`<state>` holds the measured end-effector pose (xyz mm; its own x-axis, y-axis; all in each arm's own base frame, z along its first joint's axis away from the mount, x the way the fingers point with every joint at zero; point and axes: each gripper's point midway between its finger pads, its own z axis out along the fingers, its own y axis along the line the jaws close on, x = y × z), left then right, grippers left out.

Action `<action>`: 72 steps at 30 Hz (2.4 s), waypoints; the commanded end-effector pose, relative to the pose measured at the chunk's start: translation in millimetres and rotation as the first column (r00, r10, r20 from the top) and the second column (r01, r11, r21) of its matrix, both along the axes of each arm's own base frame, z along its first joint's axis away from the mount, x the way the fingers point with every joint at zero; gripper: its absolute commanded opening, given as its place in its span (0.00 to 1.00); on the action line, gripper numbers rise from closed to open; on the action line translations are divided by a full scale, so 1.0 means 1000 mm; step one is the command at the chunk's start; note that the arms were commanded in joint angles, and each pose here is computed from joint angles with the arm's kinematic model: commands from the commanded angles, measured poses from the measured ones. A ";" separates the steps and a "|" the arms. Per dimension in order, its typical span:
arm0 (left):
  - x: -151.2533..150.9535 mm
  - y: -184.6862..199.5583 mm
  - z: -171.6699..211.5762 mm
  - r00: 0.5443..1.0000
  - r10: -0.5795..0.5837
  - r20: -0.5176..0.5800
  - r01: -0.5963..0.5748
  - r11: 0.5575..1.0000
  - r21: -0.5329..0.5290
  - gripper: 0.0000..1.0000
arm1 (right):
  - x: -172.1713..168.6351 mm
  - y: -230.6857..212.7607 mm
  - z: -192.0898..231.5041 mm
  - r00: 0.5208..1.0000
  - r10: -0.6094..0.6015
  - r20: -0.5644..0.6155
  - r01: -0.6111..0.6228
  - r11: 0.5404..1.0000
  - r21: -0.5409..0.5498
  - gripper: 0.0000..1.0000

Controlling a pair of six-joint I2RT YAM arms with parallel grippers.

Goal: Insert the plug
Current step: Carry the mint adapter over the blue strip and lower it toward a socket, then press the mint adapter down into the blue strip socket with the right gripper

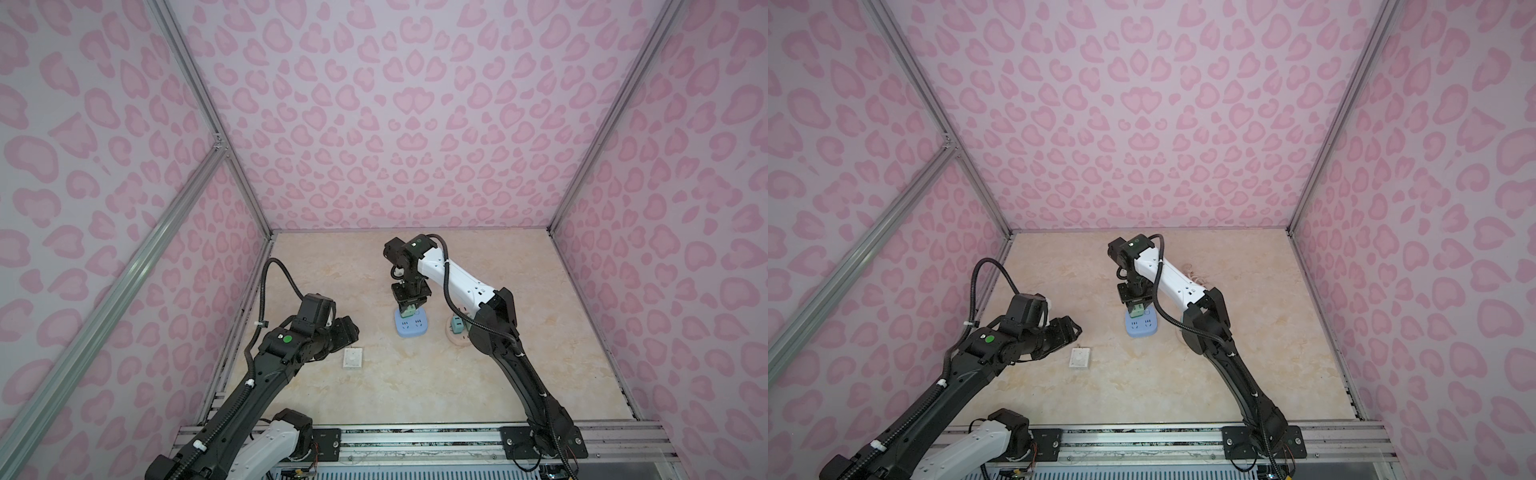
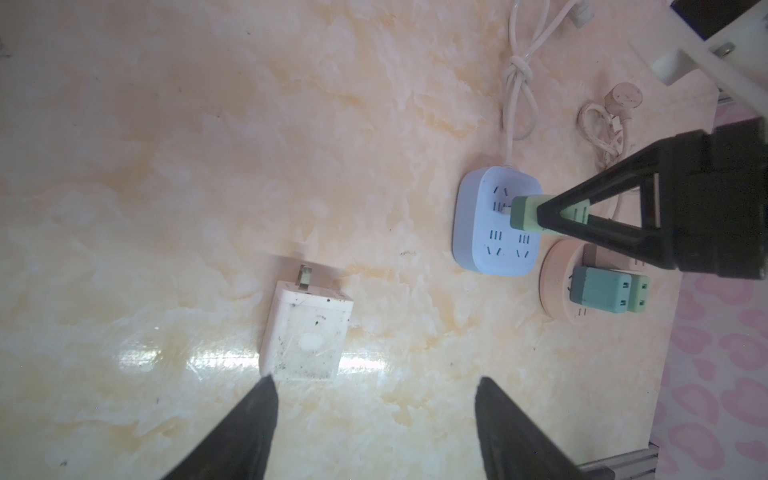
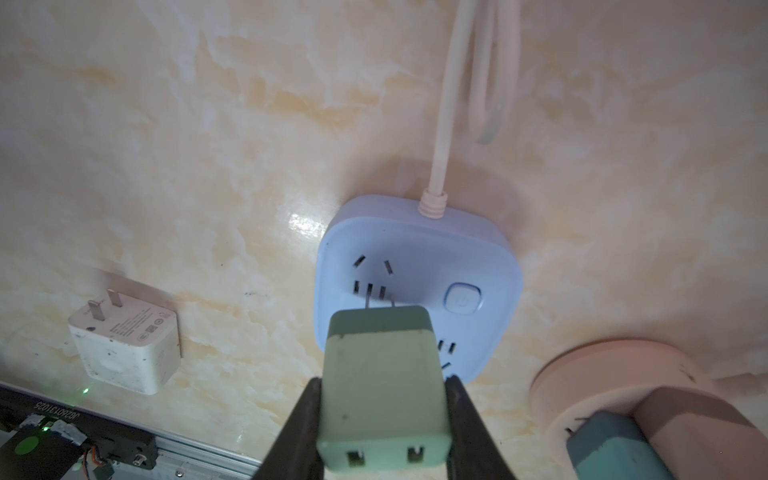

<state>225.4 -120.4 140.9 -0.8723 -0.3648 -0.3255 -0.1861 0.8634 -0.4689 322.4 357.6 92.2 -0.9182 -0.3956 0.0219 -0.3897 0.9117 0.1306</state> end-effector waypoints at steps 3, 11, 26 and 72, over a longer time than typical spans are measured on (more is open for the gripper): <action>0.002 0.001 -0.001 1.000 -0.006 0.019 0.005 1.000 0.013 0.77 | -0.001 0.001 -0.009 1.000 -0.007 -0.013 0.006 1.000 -0.015 0.00; 0.003 0.001 -0.003 1.000 -0.007 0.018 0.007 1.000 0.017 0.77 | -0.004 0.004 -0.016 1.000 -0.003 -0.030 0.003 1.000 -0.017 0.00; 0.004 0.003 -0.007 1.000 -0.010 0.012 0.010 0.999 0.035 0.77 | -0.004 0.012 -0.022 0.999 -0.005 -0.035 0.005 1.000 0.000 0.00; 0.011 -0.003 -0.017 1.000 -0.017 -0.007 0.018 0.999 0.028 0.77 | -0.001 -0.005 -0.023 1.000 -0.007 -0.002 0.007 0.996 -0.088 0.00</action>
